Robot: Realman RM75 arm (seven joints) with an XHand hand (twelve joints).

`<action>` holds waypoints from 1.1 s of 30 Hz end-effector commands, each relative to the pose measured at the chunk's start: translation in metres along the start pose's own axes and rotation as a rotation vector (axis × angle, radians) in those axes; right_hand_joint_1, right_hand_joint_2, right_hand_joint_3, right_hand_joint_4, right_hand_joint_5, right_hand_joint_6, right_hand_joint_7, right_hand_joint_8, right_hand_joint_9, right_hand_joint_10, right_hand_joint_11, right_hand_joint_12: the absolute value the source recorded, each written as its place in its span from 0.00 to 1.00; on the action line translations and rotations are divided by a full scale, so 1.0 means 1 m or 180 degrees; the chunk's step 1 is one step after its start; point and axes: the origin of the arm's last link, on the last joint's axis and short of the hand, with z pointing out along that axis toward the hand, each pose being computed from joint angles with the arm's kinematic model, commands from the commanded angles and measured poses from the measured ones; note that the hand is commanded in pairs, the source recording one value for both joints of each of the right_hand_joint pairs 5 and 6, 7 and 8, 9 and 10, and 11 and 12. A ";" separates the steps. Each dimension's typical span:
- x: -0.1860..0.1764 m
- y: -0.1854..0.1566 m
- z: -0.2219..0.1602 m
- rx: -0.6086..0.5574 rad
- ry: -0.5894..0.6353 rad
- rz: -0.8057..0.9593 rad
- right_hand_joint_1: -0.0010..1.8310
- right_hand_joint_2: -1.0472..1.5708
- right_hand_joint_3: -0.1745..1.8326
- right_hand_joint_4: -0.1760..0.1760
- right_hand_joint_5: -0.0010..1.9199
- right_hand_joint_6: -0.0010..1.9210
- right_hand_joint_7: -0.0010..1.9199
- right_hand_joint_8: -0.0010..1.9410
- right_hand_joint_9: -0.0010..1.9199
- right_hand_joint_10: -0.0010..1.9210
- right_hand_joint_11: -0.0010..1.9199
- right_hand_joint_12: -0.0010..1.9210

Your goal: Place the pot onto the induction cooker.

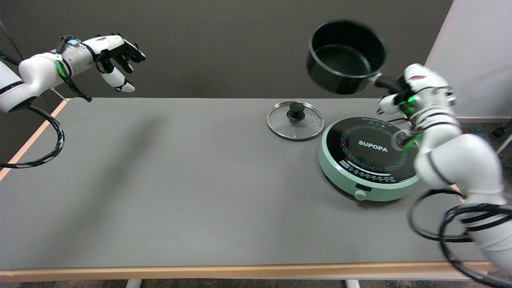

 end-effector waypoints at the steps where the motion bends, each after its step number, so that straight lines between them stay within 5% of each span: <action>1: 0.104 0.079 0.060 0.0648 0.0497 0.0148 0.60 0.84 0.51 0.30 0.96 0.96 0.96 0.95 0.96 0.96 0.96 0.96; 19: 0.078 0.096 0.125 0.1042 0.0178 0.0325 0.61 0.83 0.51 0.30 0.96 0.96 0.96 0.95 0.96 0.96 0.96 0.96; 33: 0.079 0.111 0.080 0.1432 -0.0327 0.0119 0.61 0.81 0.53 0.29 0.95 0.95 0.95 0.94 0.95 0.95 0.95 0.95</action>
